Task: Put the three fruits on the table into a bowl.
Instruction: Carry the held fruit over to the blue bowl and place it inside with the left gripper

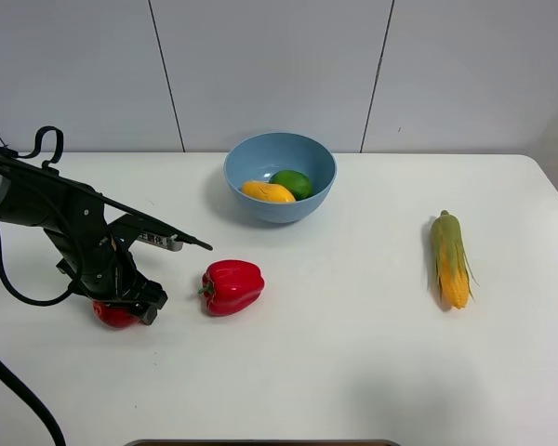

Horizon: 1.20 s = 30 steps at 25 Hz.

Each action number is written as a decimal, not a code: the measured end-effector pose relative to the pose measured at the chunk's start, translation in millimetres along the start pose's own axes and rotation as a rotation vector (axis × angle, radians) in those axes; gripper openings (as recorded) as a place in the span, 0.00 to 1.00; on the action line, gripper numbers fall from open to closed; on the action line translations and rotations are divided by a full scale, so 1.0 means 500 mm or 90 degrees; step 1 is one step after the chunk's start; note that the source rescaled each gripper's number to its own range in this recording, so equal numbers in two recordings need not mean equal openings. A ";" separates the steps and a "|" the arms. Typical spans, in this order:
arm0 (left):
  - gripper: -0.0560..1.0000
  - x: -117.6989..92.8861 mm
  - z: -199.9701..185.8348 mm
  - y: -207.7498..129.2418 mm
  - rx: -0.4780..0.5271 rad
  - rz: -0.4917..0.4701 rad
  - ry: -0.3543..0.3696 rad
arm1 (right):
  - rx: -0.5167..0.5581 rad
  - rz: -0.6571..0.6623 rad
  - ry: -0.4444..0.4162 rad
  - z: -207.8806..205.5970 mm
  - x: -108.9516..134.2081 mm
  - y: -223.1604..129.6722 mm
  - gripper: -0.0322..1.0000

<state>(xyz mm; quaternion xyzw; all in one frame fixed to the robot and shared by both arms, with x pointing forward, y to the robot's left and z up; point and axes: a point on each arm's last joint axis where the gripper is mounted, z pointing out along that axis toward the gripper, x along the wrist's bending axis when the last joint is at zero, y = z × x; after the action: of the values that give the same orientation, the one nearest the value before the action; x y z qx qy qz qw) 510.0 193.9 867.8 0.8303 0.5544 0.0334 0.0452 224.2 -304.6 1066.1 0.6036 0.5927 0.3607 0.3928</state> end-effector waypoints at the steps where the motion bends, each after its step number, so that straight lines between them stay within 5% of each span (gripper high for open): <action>1: 0.08 0.000 -0.001 0.000 -0.001 0.000 0.000 | 0.000 0.000 0.000 0.000 0.000 0.000 0.93; 16: 0.08 0.000 -0.112 0.004 -0.092 -0.001 0.001 | 0.000 0.000 0.000 0.000 0.000 0.000 0.93; 30: 0.09 0.001 -0.286 0.056 -0.292 -0.003 0.001 | 0.000 0.000 0.000 0.000 0.000 0.000 0.93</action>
<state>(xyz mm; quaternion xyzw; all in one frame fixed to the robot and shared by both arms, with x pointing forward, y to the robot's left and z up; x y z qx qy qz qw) 520.7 189.3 1012.9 0.7971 0.5343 0.1592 0.2319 224.2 -304.6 1066.1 0.6036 0.5927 0.3607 0.3928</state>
